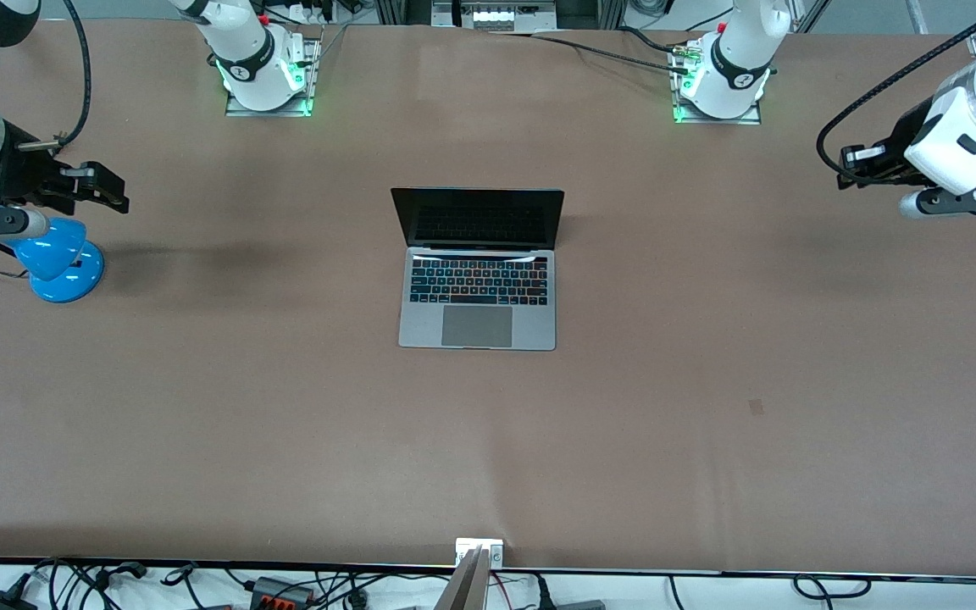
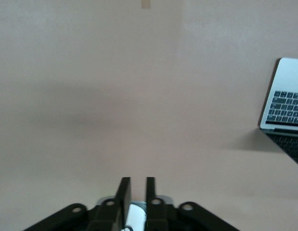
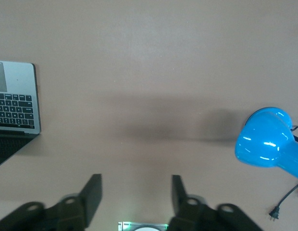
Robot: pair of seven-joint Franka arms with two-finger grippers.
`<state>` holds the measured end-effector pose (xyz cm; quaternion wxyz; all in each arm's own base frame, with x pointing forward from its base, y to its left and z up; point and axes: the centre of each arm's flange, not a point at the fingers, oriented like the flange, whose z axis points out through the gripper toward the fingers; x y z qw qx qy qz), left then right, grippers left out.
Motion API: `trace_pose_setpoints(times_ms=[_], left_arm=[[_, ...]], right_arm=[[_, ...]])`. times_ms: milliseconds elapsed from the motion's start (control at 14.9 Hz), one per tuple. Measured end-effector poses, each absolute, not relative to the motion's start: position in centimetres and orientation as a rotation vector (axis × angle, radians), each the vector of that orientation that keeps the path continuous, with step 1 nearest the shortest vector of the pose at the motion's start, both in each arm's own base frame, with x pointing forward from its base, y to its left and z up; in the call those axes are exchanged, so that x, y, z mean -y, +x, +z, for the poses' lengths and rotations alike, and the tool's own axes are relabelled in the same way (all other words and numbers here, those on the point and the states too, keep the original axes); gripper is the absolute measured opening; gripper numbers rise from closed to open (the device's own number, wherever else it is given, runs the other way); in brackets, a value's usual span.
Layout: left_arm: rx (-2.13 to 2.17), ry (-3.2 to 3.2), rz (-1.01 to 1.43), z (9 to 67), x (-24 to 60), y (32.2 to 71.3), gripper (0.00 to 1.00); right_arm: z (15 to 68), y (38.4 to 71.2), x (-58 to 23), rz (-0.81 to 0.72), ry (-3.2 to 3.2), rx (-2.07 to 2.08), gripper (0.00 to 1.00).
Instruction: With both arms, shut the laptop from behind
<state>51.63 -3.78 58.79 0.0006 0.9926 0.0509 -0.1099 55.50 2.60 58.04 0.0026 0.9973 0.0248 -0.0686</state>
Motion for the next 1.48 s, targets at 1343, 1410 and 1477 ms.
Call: trace_pose_setpoints(times_ms=[1343, 1410, 1477], left_arm=[[-0.015, 2.903, -0.633, 54.7, 10.3, 50.8, 0.01], [-0.002, 2.871, -0.670, 53.1, 11.2, 51.3, 0.01], [0.012, 2.844, -0.698, 51.5, 12.3, 51.9, 0.01]], right_arm=[[55.9, 52.7, -12.5, -0.454, 3.067, -0.253, 0.01], [55.5, 52.0, -14.3, -0.471, 3.069, -0.240, 0.01], [55.1, 51.2, -16.2, -0.495, 3.078, -0.212, 0.01]])
